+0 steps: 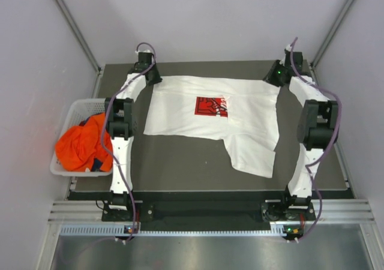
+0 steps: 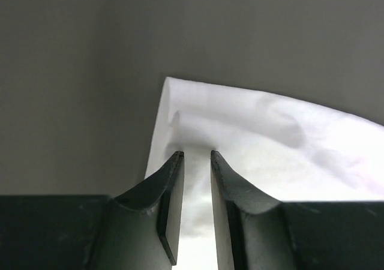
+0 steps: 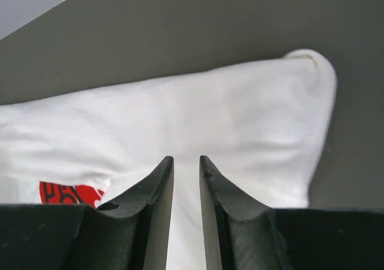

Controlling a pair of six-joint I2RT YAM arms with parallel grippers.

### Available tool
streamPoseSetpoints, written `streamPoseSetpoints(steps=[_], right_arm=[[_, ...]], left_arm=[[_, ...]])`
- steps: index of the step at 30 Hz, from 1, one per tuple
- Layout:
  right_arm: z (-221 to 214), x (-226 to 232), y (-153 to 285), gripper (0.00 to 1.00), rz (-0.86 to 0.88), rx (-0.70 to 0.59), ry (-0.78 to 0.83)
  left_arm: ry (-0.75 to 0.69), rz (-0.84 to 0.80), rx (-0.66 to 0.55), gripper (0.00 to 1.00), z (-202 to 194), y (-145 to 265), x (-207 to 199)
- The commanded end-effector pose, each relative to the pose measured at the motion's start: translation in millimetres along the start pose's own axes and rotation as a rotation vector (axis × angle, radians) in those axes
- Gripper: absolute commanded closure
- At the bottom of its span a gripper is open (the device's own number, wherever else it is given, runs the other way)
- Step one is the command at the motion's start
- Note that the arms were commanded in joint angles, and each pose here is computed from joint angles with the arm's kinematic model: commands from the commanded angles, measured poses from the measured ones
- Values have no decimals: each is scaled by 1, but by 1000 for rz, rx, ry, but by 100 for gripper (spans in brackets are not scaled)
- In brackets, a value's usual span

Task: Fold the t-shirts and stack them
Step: Fold the tshirt

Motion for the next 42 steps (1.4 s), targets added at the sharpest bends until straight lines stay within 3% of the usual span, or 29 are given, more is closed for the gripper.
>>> streamPoseSetpoints(steps=[1,5,11,15,20,24,25,28,29,32,33,35,36,38,42], right_arm=[[6,5,-40,77,68,22,-28],[3,-25,-77,78,-27,50,-94],[7,-81,-88,83,-260,47,-190],[15,-103,-84,84,-324,28,-224],[33,-85,-76,82,-206,-9,-193],[62,-61,-34,71,-206,-61,-176],[60,-60,-20,63,-253,-40,-202],[70,-58,35,50,-461,-147,-297],[64,-59,64,47,-543,-163,-308],[50,-44,119,39,-537,-167,-390],[18,-50,126,38,-580,-67,-401],[-7,-40,160,40,-585,-43,-448],[-45,-47,165,42,-657,58,-440],[-75,-43,192,46,-708,68,-469],[-171,-63,222,47,-826,266,-523]], left_arm=[[43,56,-9,70,3,-7,12],[43,39,5,69,-1,-15,16],[21,101,52,67,-11,-24,24],[21,132,69,67,-17,-26,28],[18,61,38,63,3,-11,17],[6,-56,-76,53,56,49,-6],[-3,-56,-97,52,65,62,-8],[-22,-59,-133,46,86,114,-13],[-26,-36,-113,44,82,121,-12],[-9,-24,-90,43,77,166,-13],[2,-42,-62,44,63,184,-16],[-10,-56,-45,43,44,200,-27],[-16,-56,-20,43,27,214,-27],[-16,-82,13,44,7,227,-37],[-60,-112,52,44,-40,254,-50]])
Point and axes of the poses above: each gripper's point midway between its finger pads, its own y axis back along the fingers, its own x axis along the line the jaws close on, z = x × y, the point moved 8 cm from there along y, back along the fingers, and after that the axes turned 7 degrees about -y, right-handed, at the moved point
